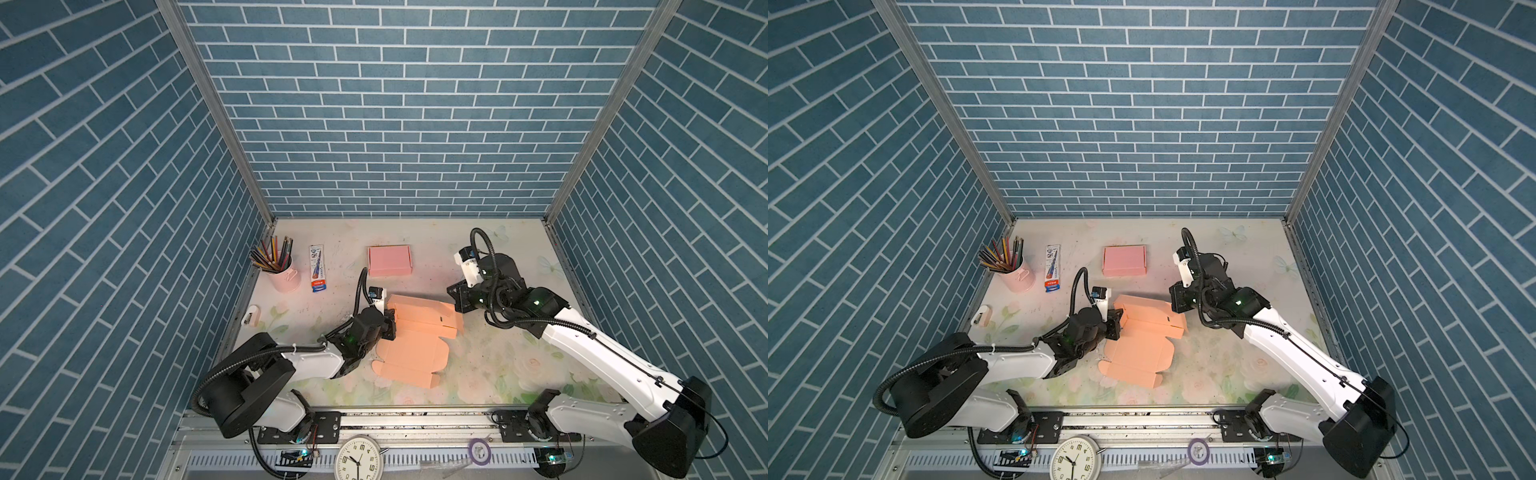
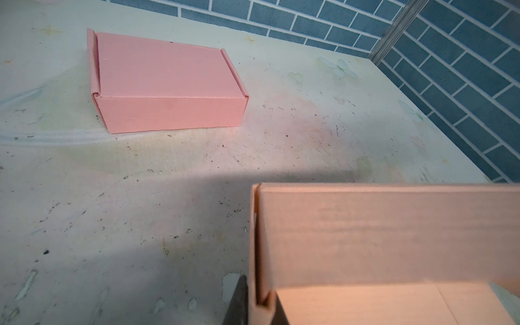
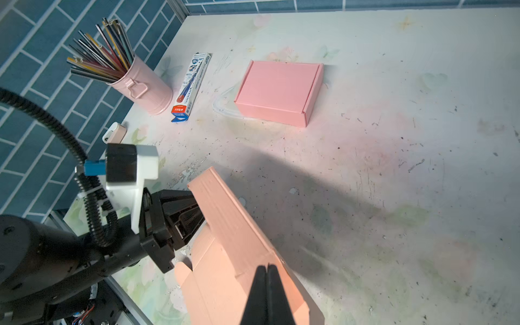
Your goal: Fold the paper box
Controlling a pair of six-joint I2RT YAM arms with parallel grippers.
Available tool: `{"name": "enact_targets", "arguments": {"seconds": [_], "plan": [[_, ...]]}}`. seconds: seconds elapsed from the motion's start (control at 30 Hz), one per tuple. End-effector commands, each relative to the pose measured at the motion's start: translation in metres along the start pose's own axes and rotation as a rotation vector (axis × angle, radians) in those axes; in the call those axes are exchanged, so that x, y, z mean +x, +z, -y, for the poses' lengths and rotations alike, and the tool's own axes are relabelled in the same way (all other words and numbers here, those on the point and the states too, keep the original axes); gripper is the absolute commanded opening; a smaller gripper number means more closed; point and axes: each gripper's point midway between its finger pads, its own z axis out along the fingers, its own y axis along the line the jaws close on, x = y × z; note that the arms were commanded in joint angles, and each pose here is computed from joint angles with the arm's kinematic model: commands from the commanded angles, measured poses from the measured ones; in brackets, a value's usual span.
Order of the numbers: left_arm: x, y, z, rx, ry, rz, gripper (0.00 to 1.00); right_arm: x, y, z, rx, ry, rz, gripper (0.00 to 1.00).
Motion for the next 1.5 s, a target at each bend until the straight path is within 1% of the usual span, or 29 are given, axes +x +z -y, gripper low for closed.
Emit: {"name": "enact_targets", "arguments": {"seconds": [0.0,0.1,0.3,0.53,0.8,1.0,1.27,1.4,1.47], "plan": [[-0.007,-0.001,-0.001,-0.018,-0.047,-0.018,0.12,-0.006,-0.012,-0.001,0.05,-0.048,0.024,0.0],[-0.009,-0.001,-0.001,-0.026,-0.051,-0.025,0.12,-0.003,-0.009,-0.004,0.05,-0.062,0.012,0.0],[-0.013,-0.001,0.001,-0.03,-0.061,-0.026,0.11,0.013,0.003,0.006,0.144,-0.098,-0.068,0.0],[-0.016,-0.002,0.002,-0.031,-0.061,-0.021,0.11,0.029,0.021,0.005,0.194,-0.142,-0.133,0.0],[-0.016,-0.001,0.003,-0.027,-0.064,-0.021,0.11,0.042,0.041,-0.001,0.194,-0.162,-0.195,0.0],[-0.022,-0.004,0.012,0.017,-0.058,-0.012,0.11,0.038,0.049,-0.014,0.145,-0.159,-0.174,0.0],[-0.027,-0.007,0.012,0.046,-0.089,-0.009,0.11,0.034,0.041,-0.01,0.158,-0.155,-0.138,0.0],[-0.032,-0.008,0.007,0.062,-0.113,-0.007,0.11,0.028,0.032,-0.017,0.106,-0.174,-0.078,0.0],[-0.035,-0.009,0.004,0.073,-0.132,-0.004,0.11,0.021,0.024,-0.026,0.053,-0.19,-0.02,0.04]]}}
